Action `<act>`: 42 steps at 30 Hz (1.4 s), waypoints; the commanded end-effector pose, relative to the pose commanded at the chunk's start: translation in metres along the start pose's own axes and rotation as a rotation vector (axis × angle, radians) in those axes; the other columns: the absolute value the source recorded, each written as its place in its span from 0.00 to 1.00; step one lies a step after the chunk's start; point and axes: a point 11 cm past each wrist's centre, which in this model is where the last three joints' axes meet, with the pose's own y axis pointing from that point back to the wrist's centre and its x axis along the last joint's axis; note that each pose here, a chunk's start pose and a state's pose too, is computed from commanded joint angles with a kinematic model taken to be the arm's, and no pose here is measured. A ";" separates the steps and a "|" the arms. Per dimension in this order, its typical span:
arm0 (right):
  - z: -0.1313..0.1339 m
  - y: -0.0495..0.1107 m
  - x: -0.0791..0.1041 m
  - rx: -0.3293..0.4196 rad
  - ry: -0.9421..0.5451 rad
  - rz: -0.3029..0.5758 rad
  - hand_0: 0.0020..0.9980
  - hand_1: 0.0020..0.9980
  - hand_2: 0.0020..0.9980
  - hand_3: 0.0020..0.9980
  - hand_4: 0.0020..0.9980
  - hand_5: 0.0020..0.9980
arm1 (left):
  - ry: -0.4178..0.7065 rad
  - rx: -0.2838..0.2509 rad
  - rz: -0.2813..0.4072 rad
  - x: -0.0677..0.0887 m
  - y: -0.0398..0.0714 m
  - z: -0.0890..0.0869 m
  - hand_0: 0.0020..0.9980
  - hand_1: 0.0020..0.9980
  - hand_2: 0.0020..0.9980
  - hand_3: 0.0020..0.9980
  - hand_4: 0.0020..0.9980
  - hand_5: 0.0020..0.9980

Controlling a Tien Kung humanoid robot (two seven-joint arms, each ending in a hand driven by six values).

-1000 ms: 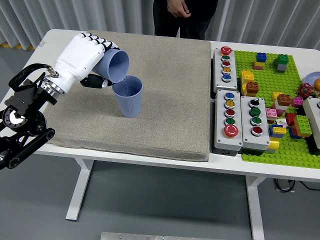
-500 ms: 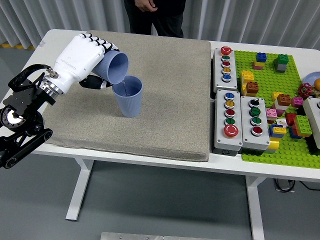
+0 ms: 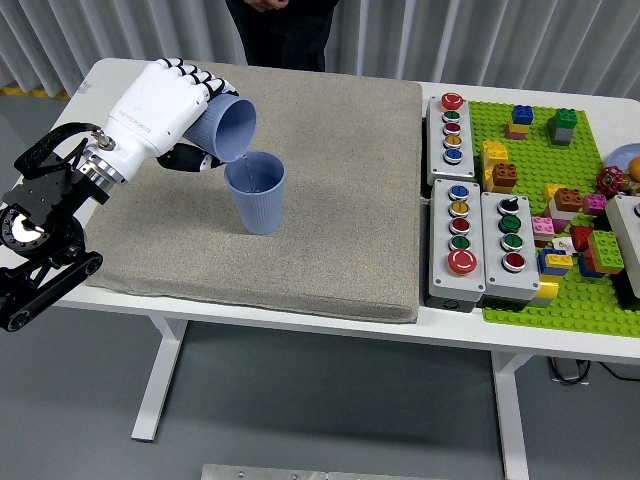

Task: Pick cup pour cup place

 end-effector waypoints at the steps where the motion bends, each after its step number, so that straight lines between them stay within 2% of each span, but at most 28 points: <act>1: 0.000 0.000 0.000 0.001 -0.001 0.000 0.72 0.69 0.74 0.70 0.32 0.29 | -0.002 -0.003 0.001 0.000 0.000 0.001 0.50 0.47 0.50 0.52 0.81 0.19; 35: -0.003 0.001 -0.002 0.006 -0.006 -0.003 0.72 0.69 0.74 0.70 0.32 0.29 | -0.011 -0.001 0.012 0.004 -0.003 0.002 0.50 0.48 0.50 0.52 0.79 0.17; 38: -0.004 0.001 -0.002 0.007 -0.006 -0.003 0.72 0.69 0.74 0.70 0.32 0.29 | 0.042 0.029 0.015 0.004 -0.003 -0.003 0.50 0.48 0.50 0.52 0.79 0.17; 42: -0.004 0.001 -0.002 0.008 -0.007 -0.004 0.72 0.69 0.74 0.70 0.32 0.29 | 0.143 0.102 0.013 -0.001 0.001 -0.016 0.50 0.48 0.51 0.52 0.79 0.17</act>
